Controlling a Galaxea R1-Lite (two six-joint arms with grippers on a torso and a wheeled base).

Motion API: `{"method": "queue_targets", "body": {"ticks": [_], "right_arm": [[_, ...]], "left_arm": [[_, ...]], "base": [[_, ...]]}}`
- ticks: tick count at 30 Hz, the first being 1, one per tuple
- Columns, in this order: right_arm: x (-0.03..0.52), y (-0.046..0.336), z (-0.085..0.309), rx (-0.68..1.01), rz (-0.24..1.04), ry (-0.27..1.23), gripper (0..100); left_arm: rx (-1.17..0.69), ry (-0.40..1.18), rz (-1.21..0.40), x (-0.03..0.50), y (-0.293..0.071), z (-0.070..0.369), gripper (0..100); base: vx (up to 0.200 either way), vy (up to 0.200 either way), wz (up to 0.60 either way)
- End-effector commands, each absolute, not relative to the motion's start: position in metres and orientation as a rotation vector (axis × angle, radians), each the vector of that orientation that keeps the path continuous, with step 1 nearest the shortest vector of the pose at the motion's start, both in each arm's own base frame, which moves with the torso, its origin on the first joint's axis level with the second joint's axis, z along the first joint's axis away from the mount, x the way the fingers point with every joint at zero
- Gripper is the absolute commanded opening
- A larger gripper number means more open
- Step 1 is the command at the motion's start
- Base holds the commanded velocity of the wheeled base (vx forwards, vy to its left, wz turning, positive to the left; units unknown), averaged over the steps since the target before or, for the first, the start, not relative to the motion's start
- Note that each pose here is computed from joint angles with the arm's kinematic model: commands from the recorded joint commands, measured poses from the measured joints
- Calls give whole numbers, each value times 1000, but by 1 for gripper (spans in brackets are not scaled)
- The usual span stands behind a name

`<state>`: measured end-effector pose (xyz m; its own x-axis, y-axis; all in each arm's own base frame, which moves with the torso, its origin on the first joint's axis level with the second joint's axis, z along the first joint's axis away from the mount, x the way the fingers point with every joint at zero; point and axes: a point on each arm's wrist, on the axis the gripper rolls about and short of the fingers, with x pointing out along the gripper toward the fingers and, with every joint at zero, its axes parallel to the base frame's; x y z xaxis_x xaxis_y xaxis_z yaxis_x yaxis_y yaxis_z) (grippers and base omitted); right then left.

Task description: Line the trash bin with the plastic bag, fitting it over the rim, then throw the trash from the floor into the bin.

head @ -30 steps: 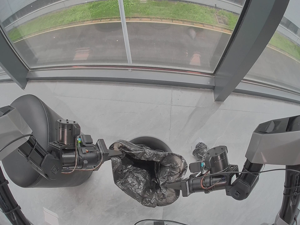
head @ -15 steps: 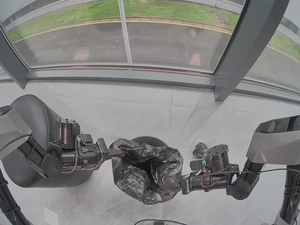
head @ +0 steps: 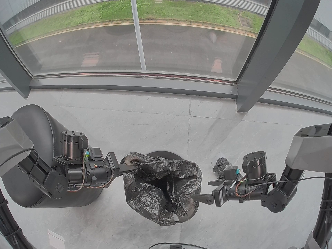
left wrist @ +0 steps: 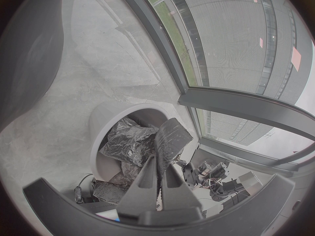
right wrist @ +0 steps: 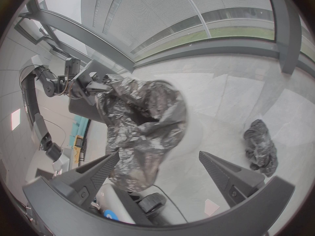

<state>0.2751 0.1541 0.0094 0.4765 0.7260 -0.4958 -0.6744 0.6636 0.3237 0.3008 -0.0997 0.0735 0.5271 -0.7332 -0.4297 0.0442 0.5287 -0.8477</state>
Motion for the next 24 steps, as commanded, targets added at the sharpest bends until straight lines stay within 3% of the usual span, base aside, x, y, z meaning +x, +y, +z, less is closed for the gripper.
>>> {"method": "queue_targets", "body": {"ticks": [1, 7, 11, 17, 24], "right_arm": [[292, 128, 15, 89, 777, 600, 100], [299, 131, 24, 139, 664, 541, 100], [292, 152, 24, 231, 700, 558, 100], [289, 162, 19, 210, 715, 567, 100], [312, 171, -5, 146, 485, 525, 100]], "left_arm": [[-899, 900, -549, 301, -100, 74, 0], [-899, 902, -549, 300, -100, 74, 0], [-899, 903, -551, 300, -100, 74, 0], [-899, 900, -552, 300, -100, 74, 0], [-897, 901, -557, 300, -101, 75, 0]], "base": [[0, 0, 0], [0, 0, 0], [0, 0, 0], [0, 0, 0], [0, 0, 0]]}}
